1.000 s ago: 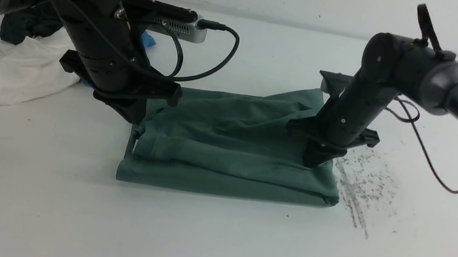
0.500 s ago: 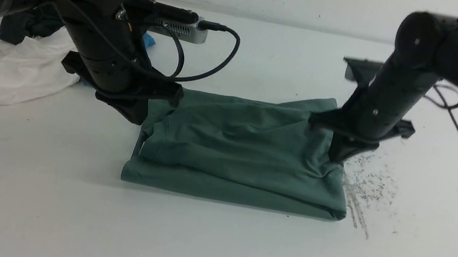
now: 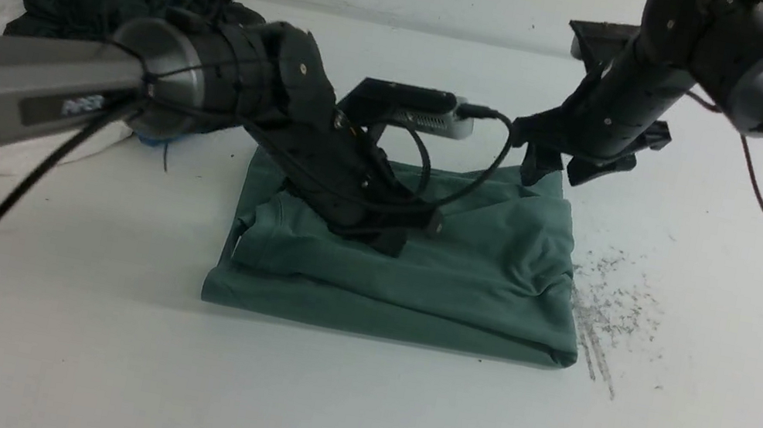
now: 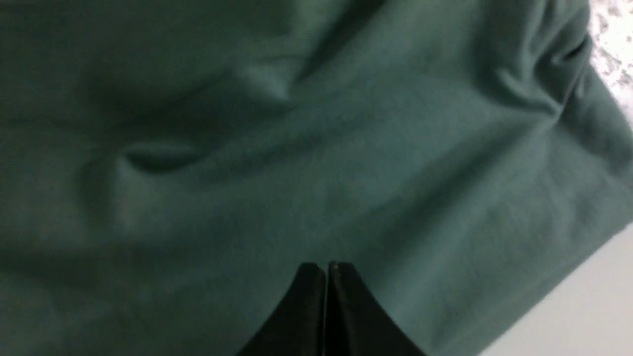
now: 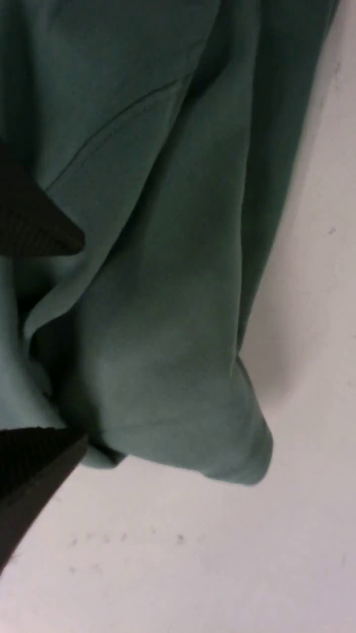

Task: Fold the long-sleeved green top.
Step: Use the right arm to drag the right edge of the fabric to the left and folds it over the left edge

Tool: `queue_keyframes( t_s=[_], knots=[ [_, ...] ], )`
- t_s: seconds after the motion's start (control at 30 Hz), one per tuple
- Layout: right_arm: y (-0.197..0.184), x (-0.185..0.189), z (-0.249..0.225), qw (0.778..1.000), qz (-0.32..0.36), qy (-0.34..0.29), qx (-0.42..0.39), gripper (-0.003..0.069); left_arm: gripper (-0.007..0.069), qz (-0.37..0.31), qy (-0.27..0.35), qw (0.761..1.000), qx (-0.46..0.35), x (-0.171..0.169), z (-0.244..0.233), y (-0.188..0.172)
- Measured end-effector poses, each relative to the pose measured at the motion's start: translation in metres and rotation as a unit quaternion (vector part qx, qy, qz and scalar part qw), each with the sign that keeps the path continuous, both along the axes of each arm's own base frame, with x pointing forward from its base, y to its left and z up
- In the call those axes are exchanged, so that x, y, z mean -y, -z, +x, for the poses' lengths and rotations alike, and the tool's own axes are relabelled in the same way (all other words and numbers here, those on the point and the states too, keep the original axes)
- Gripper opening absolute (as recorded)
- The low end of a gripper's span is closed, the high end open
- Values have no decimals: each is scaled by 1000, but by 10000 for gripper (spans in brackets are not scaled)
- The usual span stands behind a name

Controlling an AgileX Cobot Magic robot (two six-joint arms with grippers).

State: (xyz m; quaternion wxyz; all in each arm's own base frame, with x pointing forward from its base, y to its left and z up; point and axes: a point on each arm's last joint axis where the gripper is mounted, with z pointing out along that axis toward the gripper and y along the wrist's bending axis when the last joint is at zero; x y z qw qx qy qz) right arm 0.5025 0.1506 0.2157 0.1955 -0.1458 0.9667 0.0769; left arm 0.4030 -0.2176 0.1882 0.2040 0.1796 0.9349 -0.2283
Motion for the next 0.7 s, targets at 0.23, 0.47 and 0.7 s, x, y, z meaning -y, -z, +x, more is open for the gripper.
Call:
queue_keyframes(
  t_s=[0.23,0.47,0.7],
  knots=[
    [17,-4,2,999,23,27,-27,424,-4,12,15,999,-42,9,13,34],
    [16,-3,2,999,21,24,-24,31,-4,15,22,998,-52,10,14,37],
    [4,0,5,999,15,31,-8,3,-4,16,24,998,-55,10,14,38]
  ],
)
